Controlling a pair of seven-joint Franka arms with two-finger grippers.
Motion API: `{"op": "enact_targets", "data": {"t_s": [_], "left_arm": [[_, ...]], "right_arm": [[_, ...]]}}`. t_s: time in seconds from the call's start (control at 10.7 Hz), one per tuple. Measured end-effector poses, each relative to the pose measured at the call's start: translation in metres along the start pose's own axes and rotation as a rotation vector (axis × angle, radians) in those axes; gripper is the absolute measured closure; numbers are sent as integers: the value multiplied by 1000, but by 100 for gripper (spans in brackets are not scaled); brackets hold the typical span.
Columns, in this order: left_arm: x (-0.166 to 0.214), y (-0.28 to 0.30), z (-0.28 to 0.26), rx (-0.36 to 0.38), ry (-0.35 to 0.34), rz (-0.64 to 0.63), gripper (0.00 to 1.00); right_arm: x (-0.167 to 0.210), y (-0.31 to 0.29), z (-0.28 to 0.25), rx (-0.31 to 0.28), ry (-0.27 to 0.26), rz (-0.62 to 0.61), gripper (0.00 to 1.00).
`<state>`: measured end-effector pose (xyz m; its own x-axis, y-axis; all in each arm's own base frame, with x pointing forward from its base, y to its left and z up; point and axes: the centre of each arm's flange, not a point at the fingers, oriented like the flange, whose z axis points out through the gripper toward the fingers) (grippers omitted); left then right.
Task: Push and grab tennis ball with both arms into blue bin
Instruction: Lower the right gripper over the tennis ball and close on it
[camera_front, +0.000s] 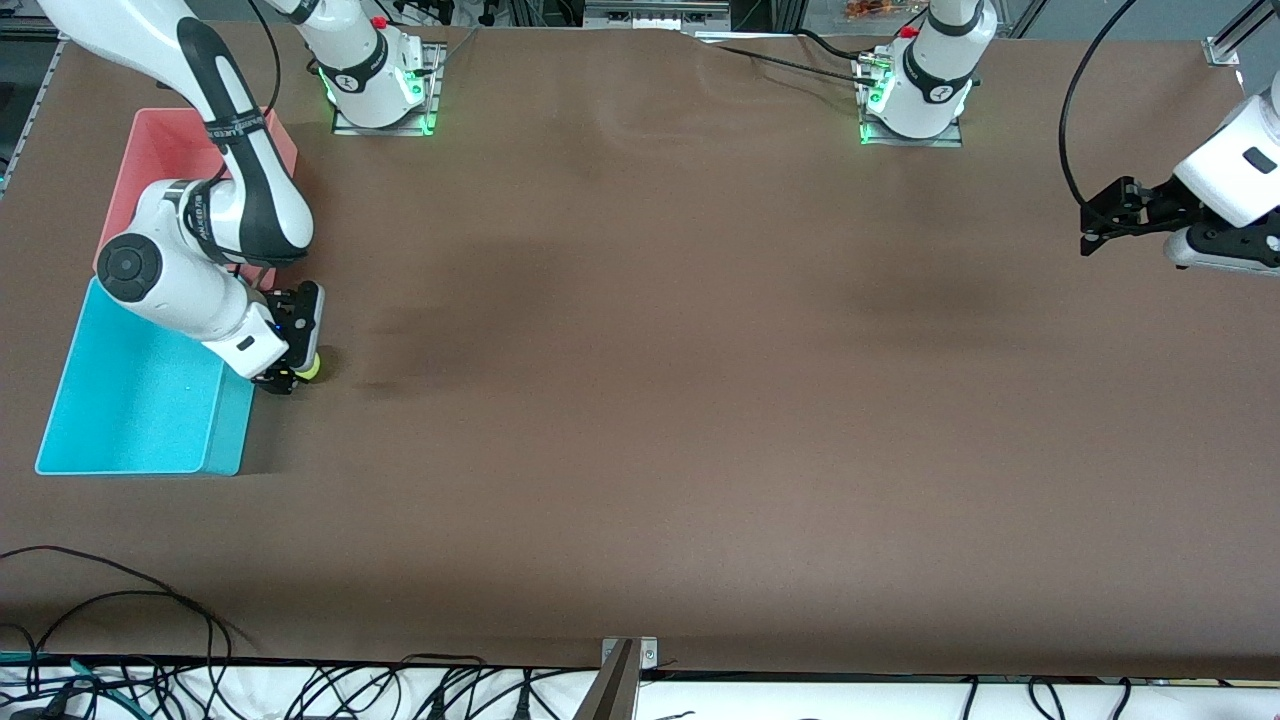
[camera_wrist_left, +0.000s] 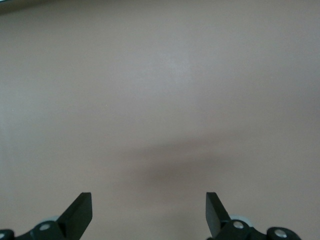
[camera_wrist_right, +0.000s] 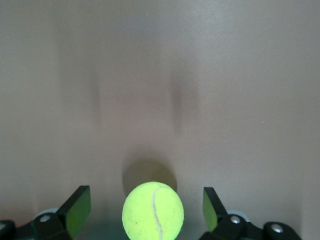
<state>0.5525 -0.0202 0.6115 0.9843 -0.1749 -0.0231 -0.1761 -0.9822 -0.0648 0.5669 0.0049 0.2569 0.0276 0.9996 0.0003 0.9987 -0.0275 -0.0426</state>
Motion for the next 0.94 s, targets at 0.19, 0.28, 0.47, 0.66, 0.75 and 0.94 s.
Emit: {"op": "enact_targets", "data": {"t_s": [0.19,0.28,0.47,0.66,0.75,0.94], "left_arm": [[0,-1,-1,1,2,-4,0],[0,-3,-1,1,2,-8,0],[0,-5,-1,1,2,-11,0],[0,-5,-1,1,2,-11,0],[0,-5,-2,1,4,-11,0],[0,-8,-2,1,5,-16,0]], "right_arm": [[-5,-4,8,-58,-2,-46,0],[-13,-5,12,-89,-8,-62,0],[-32,-4,26,-123,-20,-83,0],[-37,-4,35,-123,-24,-105,0],[-36,-4,37,-121,-25,-112,0],[-37,-7,40,-113,-25,-116,0]]}}
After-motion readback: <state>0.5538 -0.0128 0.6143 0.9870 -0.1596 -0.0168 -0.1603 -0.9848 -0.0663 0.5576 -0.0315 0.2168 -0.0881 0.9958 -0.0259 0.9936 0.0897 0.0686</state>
